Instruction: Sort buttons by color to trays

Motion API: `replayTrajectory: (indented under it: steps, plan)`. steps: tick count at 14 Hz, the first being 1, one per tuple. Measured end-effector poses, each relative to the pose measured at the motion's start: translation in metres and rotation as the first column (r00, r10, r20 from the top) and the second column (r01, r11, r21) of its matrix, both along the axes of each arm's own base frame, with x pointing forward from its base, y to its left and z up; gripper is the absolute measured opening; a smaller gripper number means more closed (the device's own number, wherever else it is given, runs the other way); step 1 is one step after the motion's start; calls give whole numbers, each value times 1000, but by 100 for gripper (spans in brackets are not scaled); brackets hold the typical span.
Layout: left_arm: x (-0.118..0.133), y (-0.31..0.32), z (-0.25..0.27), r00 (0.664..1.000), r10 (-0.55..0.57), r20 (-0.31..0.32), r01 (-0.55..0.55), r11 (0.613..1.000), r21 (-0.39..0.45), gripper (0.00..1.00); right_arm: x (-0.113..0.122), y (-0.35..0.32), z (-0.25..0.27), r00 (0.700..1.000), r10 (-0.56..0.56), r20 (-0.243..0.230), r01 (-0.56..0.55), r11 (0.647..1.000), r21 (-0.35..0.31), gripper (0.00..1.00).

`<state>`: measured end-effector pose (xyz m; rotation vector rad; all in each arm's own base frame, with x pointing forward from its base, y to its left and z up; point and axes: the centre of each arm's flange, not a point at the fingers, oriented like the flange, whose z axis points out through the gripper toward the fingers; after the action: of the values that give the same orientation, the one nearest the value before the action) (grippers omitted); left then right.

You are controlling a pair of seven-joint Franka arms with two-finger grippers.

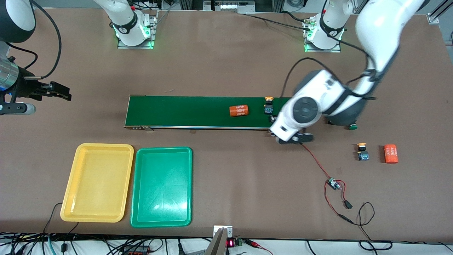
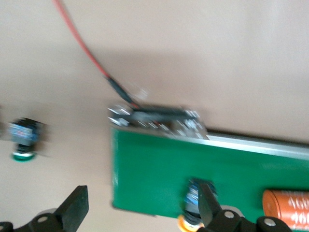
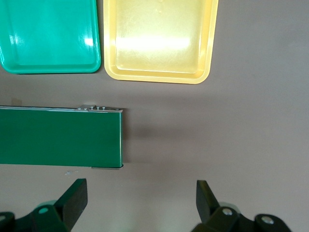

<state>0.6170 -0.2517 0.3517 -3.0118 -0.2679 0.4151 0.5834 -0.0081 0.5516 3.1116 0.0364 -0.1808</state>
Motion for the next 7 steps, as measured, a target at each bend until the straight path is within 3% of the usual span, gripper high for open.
replayTrajectory:
  steps: [2,5,7]
  plan:
    - [24,55,6,998,50,28,-51,998,22,100,0,0,0,1000,0,0,0,1000,0,100]
    - [47,136,-11,998,-17,52,11,994,112,100,0,0,0,1000,0,-1,0,1000,0,100]
    - [60,184,-34,997,-61,51,55,991,121,100,-2,1,-4,1000,0,-12,0,1000,2,100]
